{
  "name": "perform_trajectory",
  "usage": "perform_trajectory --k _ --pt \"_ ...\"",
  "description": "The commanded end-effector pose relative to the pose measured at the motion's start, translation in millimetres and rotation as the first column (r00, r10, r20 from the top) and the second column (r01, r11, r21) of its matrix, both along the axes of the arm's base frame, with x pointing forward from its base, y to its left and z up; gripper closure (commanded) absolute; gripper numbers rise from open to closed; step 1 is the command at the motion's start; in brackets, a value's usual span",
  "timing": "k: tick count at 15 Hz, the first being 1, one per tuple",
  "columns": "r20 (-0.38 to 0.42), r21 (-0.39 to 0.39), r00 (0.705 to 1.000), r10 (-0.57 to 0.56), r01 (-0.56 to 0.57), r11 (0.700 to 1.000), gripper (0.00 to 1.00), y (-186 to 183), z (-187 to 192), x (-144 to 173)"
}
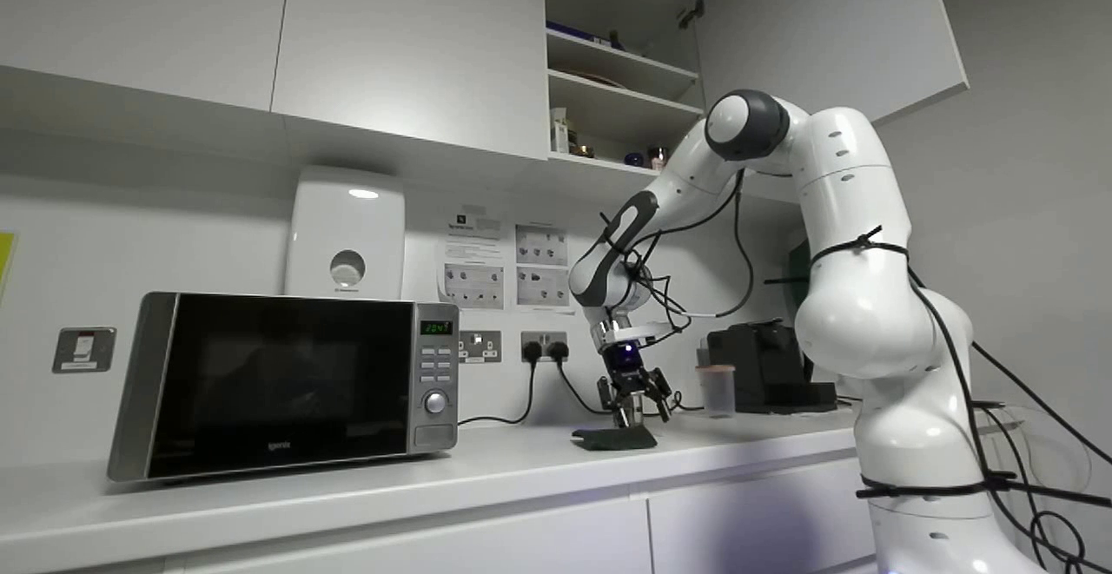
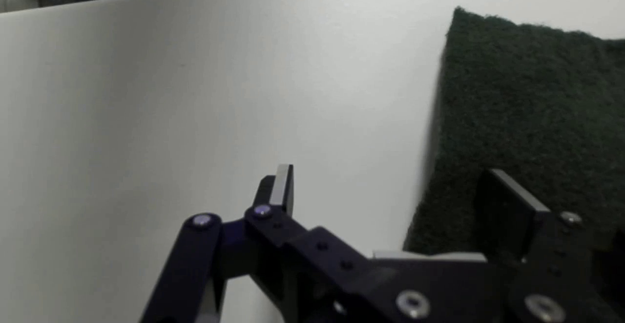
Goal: Wipe the counter with the towel
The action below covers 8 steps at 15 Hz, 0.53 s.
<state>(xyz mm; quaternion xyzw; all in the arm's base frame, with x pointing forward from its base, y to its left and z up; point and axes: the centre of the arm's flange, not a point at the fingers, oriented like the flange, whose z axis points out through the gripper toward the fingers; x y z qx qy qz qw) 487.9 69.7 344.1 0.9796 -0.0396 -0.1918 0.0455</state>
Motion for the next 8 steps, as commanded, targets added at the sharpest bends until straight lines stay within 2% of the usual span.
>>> perform_trajectory --k 1,5,8 --pt "0.0 -0.033 0.999 0.046 -0.046 0.998 0.0 -6 30 -9" --pt "0.04 0.097 0.996 0.079 -0.082 0.992 0.0 -8 53 -12" --pt "0.079 0.129 0.991 0.109 -0.118 0.985 0.0 -8 69 -16"
